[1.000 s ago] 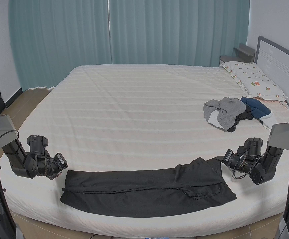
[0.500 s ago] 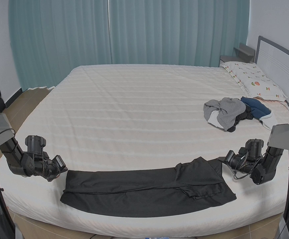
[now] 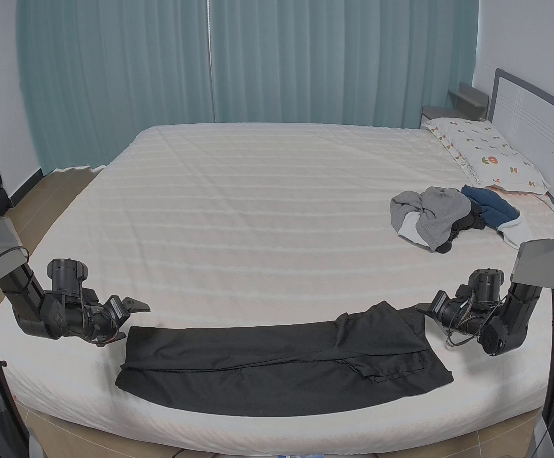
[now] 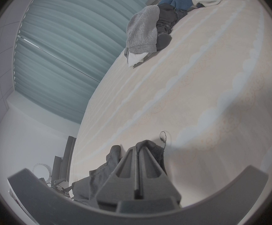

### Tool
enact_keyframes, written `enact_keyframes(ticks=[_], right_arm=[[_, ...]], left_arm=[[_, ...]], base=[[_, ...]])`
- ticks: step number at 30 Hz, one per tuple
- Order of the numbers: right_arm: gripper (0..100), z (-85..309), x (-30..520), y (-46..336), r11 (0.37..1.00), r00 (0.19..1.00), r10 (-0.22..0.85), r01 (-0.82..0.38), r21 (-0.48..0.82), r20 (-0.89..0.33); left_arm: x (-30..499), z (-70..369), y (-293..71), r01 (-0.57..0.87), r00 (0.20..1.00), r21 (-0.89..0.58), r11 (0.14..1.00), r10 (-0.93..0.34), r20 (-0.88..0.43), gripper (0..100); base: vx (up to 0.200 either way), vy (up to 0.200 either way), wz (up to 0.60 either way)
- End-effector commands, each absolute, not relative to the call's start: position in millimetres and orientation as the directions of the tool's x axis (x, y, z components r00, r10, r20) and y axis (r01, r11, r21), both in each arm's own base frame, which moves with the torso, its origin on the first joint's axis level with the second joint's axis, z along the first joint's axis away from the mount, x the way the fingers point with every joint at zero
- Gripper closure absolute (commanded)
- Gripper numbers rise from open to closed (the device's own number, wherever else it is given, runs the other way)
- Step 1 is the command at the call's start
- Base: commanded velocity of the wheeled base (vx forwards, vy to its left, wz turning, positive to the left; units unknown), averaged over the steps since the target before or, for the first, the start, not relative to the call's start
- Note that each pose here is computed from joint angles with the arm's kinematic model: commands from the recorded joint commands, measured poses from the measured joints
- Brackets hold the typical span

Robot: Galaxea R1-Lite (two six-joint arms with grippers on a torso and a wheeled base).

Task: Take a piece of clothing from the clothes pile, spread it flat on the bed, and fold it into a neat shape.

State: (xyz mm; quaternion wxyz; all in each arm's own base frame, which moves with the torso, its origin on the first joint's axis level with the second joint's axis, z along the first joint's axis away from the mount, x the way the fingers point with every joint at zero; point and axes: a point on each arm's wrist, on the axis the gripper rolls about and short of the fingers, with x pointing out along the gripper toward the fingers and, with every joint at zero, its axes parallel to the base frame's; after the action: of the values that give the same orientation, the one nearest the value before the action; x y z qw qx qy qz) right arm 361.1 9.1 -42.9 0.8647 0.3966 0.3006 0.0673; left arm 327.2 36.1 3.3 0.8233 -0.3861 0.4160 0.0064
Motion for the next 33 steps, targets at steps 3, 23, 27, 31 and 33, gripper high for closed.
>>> enact_keyframes(ticks=[3, 23, 27, 31, 33], right_arm=[[100, -43, 361, 10, 0.675, 0.808, 0.358, 0.122, 0.728, -0.467], [100, -43, 361, 10, 0.673, 0.809, 0.358, 0.122, 0.73, -0.466], [100, -43, 361, 10, 0.672, 0.809, 0.359, 0.122, 0.73, -0.466], [100, -43, 361, 10, 0.672, 0.809, 0.359, 0.122, 0.73, -0.466], [100, -44, 361, 10, 0.672, 0.808, 0.358, 0.125, 0.73, -0.467]], left_arm=[[329, 2, 34, -0.294, 0.662, -0.654, 0.697, -0.345, -0.665, 0], [288, 39, 36, -0.248, 0.685, -0.61, 0.753, -0.309, -0.66, 0], [272, 54, 14, -0.277, 0.626, -0.547, 0.79, -0.283, -0.727, 0], [269, 52, 13, -0.316, 0.603, -0.503, 0.804, -0.24, -0.761, 0], [267, 50, 13, -0.326, 0.597, -0.494, 0.806, -0.23, -0.769, 0]], base=[[0.0, 0.0, 0.0], [0.0, 0.0, 0.0], [0.0, 0.0, 0.0], [0.0, 0.0, 0.0], [0.0, 0.0, 0.0]])
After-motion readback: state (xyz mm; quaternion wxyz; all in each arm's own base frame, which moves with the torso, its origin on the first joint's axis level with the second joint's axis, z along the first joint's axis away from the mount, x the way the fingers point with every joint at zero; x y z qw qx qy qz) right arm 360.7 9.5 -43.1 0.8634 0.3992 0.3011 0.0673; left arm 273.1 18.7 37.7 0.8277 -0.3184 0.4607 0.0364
